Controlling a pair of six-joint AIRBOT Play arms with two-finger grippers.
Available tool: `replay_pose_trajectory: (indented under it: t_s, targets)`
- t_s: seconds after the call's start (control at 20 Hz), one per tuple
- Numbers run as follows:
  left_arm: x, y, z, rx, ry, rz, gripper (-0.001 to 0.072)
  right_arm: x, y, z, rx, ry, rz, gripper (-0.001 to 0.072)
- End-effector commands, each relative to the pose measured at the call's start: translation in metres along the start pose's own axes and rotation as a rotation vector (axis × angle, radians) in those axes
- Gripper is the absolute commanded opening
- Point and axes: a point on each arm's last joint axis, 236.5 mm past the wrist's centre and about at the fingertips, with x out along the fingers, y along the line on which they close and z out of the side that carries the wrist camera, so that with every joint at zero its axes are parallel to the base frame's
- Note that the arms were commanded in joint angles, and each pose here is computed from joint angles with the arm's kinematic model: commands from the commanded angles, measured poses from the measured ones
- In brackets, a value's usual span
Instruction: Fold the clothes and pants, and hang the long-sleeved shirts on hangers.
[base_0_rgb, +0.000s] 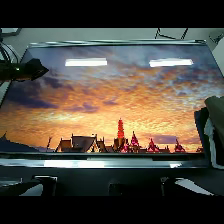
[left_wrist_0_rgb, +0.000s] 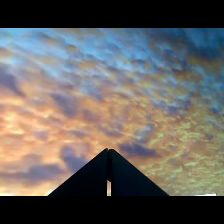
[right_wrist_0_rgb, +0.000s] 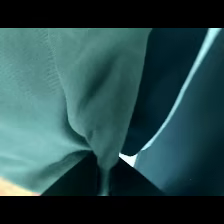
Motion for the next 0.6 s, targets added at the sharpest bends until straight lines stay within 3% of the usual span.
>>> replay_pose_trajectory:
  t_s: [0.0,0.1,0.15,0.2,0.25,0.3,0.45,0.55]
  targets:
    - [0.000,-0.004,-0.001,-0.012,0.006,-0.015,0.0021,0.038,-0.019,-0.010,0.017,0.036,-0.054,0.0041]
    - [0.000,-0.007,-0.003,-0.021,0.011,-0.030,0.0021,0.047,-0.027,-0.015,0.020,0.055,-0.080,0.0055]
    - [0.000,-0.009,-0.003,-0.027,0.011,-0.039,0.0021,0.047,-0.029,-0.014,0.007,0.051,-0.085,0.0181]
    - [0.000,-0.011,-0.002,-0.030,0.010,-0.045,0.0021,0.044,-0.028,-0.011,-0.037,0.041,-0.082,0.0411]
    - [-0.001,-0.012,-0.002,-0.032,0.011,-0.048,0.0021,0.037,-0.024,-0.004,-0.081,0.013,-0.073,0.0596]
    - [-0.001,-0.013,-0.002,-0.032,0.008,-0.051,0.0021,0.022,-0.013,0.010,-0.116,-0.049,-0.040,0.0634]
    - [-0.010,-0.017,0.016,0.078,-0.046,-0.020,0.0019,-0.079,0.081,0.077,-0.267,-0.452,0.228,0.0646]
    - [-0.012,0.007,0.029,0.201,-0.079,0.165,0.0018,-0.157,0.166,0.084,-0.437,-0.718,0.353,0.0646]
